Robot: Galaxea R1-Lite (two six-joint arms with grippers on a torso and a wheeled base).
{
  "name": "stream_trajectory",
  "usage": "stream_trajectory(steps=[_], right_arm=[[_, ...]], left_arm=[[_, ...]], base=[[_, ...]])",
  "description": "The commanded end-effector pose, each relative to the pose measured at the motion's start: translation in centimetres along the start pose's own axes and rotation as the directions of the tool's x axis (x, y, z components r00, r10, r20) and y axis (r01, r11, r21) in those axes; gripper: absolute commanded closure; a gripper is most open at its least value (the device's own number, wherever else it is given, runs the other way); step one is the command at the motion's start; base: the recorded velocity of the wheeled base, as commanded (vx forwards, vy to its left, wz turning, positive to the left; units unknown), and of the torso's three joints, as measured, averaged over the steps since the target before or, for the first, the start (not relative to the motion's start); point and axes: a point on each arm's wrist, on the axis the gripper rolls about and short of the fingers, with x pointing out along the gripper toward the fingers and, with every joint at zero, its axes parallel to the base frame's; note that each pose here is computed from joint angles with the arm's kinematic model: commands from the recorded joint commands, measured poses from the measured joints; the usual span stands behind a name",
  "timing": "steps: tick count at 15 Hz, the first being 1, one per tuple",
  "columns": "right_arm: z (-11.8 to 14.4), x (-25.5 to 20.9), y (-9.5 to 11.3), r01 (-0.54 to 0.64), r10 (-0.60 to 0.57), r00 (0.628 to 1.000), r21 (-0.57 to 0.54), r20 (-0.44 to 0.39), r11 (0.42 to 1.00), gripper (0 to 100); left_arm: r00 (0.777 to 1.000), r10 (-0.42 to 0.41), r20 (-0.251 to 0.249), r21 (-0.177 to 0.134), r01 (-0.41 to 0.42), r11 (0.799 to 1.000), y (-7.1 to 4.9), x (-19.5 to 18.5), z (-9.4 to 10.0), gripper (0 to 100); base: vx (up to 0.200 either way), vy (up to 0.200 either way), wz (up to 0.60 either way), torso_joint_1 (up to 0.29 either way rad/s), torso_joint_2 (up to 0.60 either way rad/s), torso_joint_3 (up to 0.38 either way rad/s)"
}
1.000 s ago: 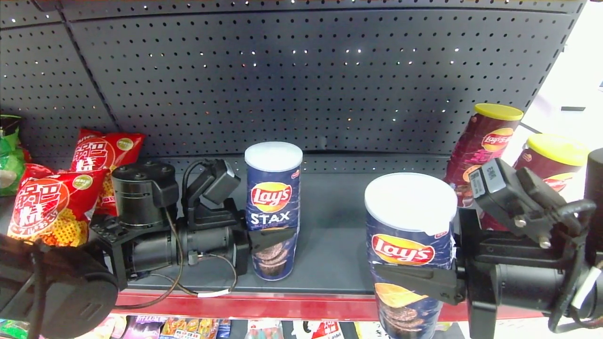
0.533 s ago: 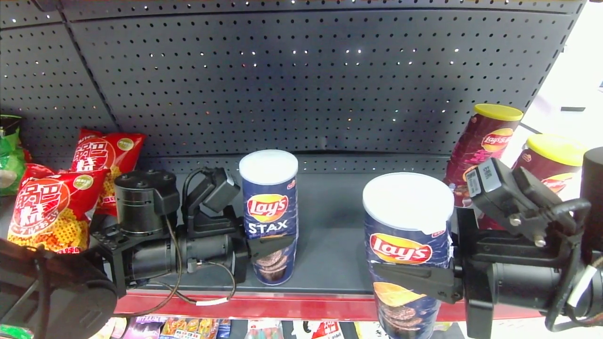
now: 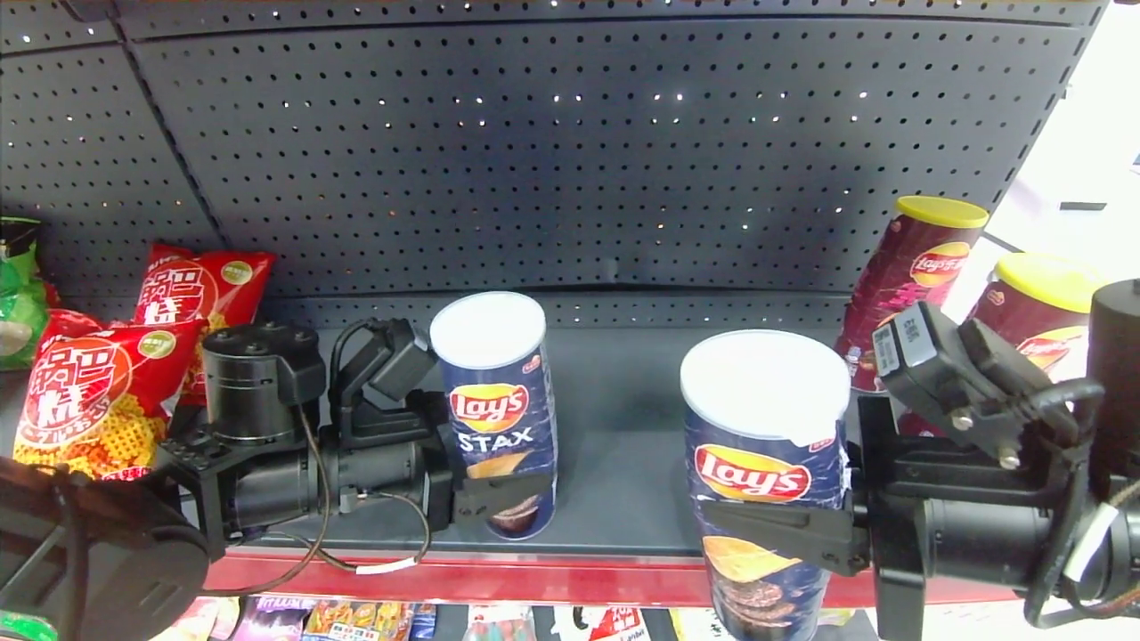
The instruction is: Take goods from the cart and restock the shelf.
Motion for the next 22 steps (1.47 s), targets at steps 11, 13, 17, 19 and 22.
stream_trajectory(steps=[11, 13, 17, 19, 22], right_arm=[[0.1, 0.0, 0.9, -0.009, 0.009, 1.0, -0.015, -0.001, 1.0, 100], [0.2, 0.0, 0.8, -0.005, 0.005, 1.0, -0.011, 0.005, 1.0, 100], [0.3, -0.4, 0.8, -0.002, 0.002, 1.0, 0.012, 0.015, 1.0, 100], [0.2, -0.6, 0.8, 0.003, -0.003, 1.0, 0.02, 0.016, 1.0, 100], [-0.2, -1.2, 0.8, 0.011, -0.012, 1.0, 0.053, 0.015, 0.999, 100]], left_arm=[[0.998, 0.064, 0.007, -0.014, -0.064, 0.998, -4.3, -7.5, -1.8, 0], [0.993, 0.108, 0.046, 0.004, -0.108, 0.994, -5.8, -10.2, -2.2, 0], [0.922, 0.329, 0.203, 0.111, -0.356, 0.928, -8.3, -16.1, -1.8, 0], [0.84, 0.491, 0.229, 0.138, -0.528, 0.838, -10.3, -18.8, -3.5, 0], [0.842, 0.472, 0.259, 0.124, -0.514, 0.849, -13.3, -19.7, -4.8, 0]], base=[[0.0, 0.0, 0.0, 0.0, 0.0, 0.0], [0.0, 0.0, 0.0, 0.0, 0.0, 0.0], [0.0, 0.0, 0.0, 0.0, 0.0, 0.0], [0.0, 0.0, 0.0, 0.0, 0.0, 0.0], [0.0, 0.0, 0.0, 0.0, 0.0, 0.0]])
